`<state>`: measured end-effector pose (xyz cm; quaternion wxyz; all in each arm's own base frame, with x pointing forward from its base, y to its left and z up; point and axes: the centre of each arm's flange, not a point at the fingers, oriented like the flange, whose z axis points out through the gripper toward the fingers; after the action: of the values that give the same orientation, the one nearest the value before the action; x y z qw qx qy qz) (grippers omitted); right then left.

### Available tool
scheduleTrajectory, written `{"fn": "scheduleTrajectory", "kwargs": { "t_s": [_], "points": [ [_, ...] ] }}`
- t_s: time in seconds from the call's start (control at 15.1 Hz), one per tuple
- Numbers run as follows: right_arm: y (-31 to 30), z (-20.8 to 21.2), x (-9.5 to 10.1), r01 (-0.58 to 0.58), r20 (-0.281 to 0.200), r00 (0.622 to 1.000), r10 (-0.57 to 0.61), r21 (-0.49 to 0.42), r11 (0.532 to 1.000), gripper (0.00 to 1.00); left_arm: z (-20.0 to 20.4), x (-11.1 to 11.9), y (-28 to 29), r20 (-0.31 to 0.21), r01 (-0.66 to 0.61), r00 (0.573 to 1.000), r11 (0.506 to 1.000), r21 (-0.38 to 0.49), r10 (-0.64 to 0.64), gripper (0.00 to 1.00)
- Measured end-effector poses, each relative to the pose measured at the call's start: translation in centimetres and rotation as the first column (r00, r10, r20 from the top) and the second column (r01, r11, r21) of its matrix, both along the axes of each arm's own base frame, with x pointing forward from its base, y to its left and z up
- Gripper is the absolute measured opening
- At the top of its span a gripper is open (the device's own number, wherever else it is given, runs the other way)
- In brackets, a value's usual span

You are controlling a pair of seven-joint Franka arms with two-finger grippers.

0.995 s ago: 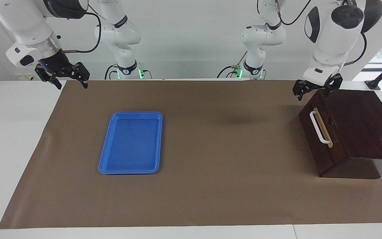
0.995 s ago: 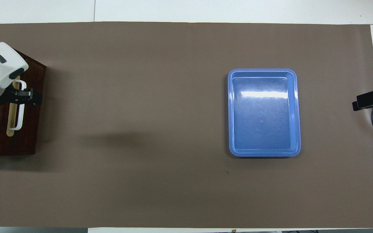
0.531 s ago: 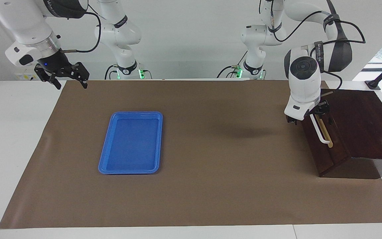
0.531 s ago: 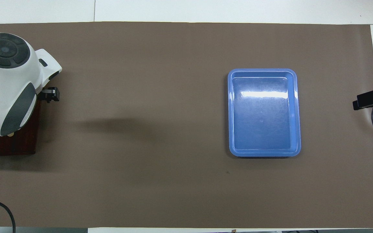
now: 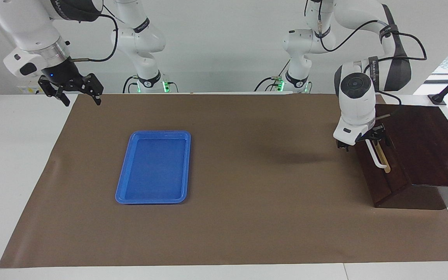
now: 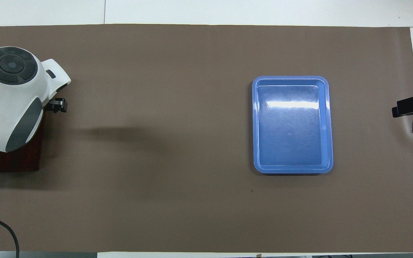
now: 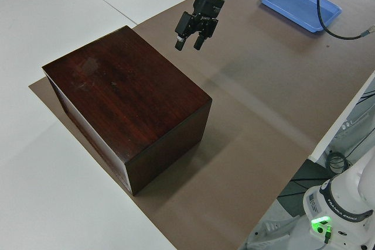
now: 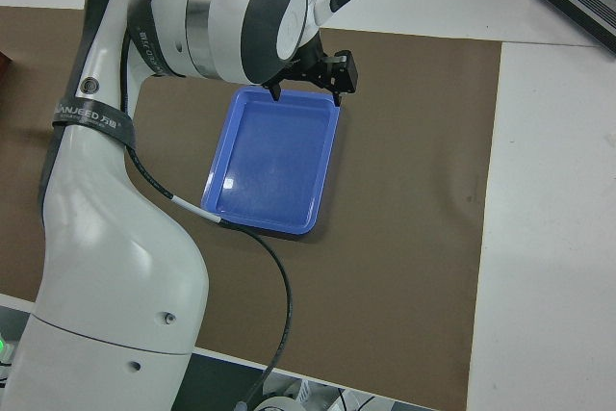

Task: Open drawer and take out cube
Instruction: 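Pull the drawer open by its handle with the left gripper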

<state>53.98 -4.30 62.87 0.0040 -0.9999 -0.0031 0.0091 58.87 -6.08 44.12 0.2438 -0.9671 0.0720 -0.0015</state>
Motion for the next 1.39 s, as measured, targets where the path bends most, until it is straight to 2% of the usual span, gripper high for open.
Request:
{"fn": "scheduleTrajectory", "kwargs": {
  "t_s": [0.46,1.39],
  "points": [
    [0.1,-0.1,-0.1,-0.004,-0.013,1.000,0.004,-0.011,1.000,1.00,-1.2,0.2,2.6,-0.022,0.065,0.998,0.998,-0.014,-0.066,1.00],
    [0.6,0.0,0.1,-0.014,0.002,1.000,0.014,-0.013,1.000,1.00,-4.0,-0.1,4.4,0.007,0.121,0.993,0.991,-0.050,-0.120,1.00]
  ]
}}
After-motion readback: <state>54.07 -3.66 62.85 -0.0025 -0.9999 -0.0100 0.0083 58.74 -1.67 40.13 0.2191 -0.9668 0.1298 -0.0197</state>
